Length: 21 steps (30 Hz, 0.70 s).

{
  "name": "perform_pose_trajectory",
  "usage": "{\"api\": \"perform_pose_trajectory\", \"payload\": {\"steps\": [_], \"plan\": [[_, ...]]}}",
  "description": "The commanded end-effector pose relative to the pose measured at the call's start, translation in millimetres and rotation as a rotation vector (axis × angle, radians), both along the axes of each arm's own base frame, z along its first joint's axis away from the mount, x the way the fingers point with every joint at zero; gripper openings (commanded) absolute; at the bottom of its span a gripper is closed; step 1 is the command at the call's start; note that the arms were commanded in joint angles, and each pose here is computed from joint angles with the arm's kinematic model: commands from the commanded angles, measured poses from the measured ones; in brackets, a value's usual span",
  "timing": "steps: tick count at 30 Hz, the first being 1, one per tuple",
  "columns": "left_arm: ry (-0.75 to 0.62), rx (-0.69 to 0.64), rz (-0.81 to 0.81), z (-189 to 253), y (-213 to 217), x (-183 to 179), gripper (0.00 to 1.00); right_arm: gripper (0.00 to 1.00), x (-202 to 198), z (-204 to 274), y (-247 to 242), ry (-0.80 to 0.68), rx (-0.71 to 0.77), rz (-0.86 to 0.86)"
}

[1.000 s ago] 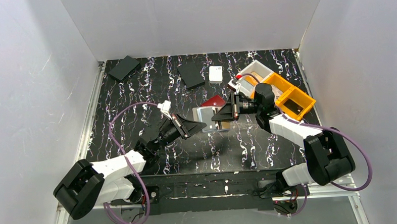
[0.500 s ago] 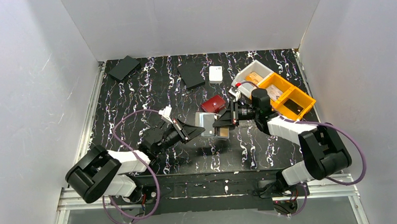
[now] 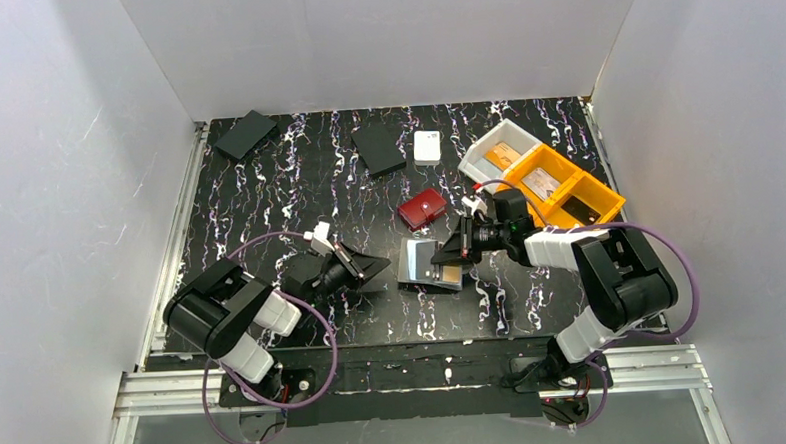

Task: Take the credit cards out of the card holder
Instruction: Remove the credit card from the card holder.

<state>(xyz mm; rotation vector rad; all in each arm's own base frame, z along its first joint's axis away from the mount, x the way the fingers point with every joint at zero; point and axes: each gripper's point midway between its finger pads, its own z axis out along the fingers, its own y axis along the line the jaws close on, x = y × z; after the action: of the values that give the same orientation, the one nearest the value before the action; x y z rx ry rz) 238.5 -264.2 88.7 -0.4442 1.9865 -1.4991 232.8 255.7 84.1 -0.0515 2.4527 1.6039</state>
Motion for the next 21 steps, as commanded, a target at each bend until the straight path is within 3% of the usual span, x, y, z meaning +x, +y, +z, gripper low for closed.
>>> {"api": "perform_pose_trajectory", "payload": {"steps": [1,3,10,16,21], "plan": [[-0.059,-0.015,-0.008,11.0,-1.9,9.1,0.0,0.01,4.5,-16.9,-6.8,-0.037,-0.072,-0.01],[-0.067,-0.02,-0.053,14.0,-8.9,7.2,0.02,0.01,4.3,-23.4,-9.3,-0.031,-0.089,-0.015],[-0.002,-0.066,-0.239,12.1,-43.4,0.0,0.27,0.01,5.4,-36.3,-10.2,-0.01,-0.111,-0.011],[0.165,-0.03,-0.276,-32.8,-62.0,-1.8,0.28,0.01,6.5,-37.8,-12.5,-0.024,-0.136,-0.01],[0.262,0.081,-0.256,-69.4,-56.8,-6.8,0.27,0.01,8.3,-32.5,-16.8,-0.071,-0.171,-0.007]]}}
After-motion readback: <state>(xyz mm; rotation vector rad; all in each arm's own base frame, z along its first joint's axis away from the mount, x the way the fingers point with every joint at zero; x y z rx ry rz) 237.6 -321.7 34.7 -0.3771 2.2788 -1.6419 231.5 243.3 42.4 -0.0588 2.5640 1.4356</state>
